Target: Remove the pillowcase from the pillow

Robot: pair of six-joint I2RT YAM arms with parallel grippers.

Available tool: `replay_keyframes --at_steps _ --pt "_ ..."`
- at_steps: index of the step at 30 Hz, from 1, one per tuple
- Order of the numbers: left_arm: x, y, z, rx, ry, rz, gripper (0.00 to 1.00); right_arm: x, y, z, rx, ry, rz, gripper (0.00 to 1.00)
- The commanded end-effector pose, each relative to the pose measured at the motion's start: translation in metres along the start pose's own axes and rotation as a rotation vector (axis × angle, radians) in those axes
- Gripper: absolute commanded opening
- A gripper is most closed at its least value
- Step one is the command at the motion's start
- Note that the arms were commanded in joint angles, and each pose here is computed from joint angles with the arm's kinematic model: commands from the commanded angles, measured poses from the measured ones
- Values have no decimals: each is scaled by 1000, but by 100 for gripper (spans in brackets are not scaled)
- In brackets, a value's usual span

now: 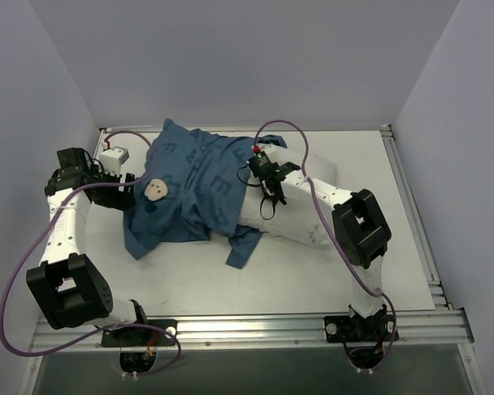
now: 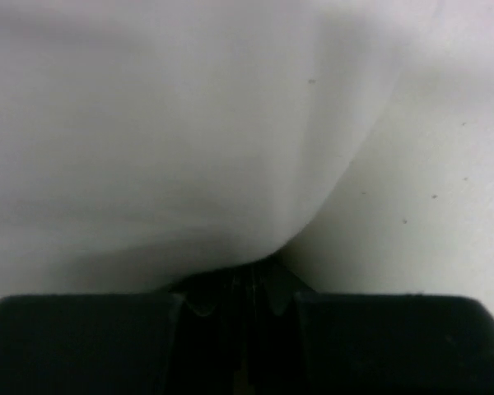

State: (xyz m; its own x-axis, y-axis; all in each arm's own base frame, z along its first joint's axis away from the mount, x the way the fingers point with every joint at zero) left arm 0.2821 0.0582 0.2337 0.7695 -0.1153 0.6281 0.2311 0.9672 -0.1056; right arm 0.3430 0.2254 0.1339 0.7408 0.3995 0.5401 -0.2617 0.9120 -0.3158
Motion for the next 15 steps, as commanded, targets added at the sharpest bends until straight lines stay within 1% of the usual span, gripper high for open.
replay_keyframes --at_steps 1,2,3,4,6,7,8,10,11,12,13,14,15 --pt "16 6 14 -92 -51 -101 96 -95 -51 -33 -214 475 356 0" --pt "14 6 9 -118 -35 -103 94 -92 -45 -31 -170 444 360 0" --pt "12 6 7 -136 -15 -107 94 -92 -34 -28 -127 418 380 0" --pt "11 6 5 -150 -1 -102 94 -89 -25 -29 -53 388 365 0" --pt "2 4 1 -209 78 -83 94 -86 -21 -28 14 370 342 0" --pt "2 0 2 -251 84 -83 94 -85 -22 -30 51 370 312 0" --pt "-1 -4 3 -293 96 -94 94 -83 -23 -30 57 364 292 0" --pt "-13 -18 11 -389 142 -70 94 -82 -27 -31 56 364 273 0" --pt "-14 -27 15 -431 127 -77 94 -82 -29 -31 51 363 271 0" --pt "-18 -31 17 -441 136 -77 94 -83 -30 -32 47 366 265 0" --pt "-20 -33 15 -416 141 -77 94 -83 -30 -33 48 366 259 0" --pt "-33 -36 11 -355 196 -72 94 -83 -32 -34 54 366 251 0" --pt "-34 -32 3 -295 181 -101 94 -83 -32 -34 55 364 242 0"
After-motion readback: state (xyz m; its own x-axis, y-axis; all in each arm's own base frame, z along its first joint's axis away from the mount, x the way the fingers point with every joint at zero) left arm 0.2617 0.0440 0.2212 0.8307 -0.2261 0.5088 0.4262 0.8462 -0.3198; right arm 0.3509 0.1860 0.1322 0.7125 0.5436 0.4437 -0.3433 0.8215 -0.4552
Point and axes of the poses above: each gripper's point midway between its finger pads, its own z axis back along the fingers, its own y axis along the line the jaws close on, x = y × z, the point moved 9 cm from there along z, back along the fingers, and after that the axes turned 8 degrees about z, right-handed, at the moved point
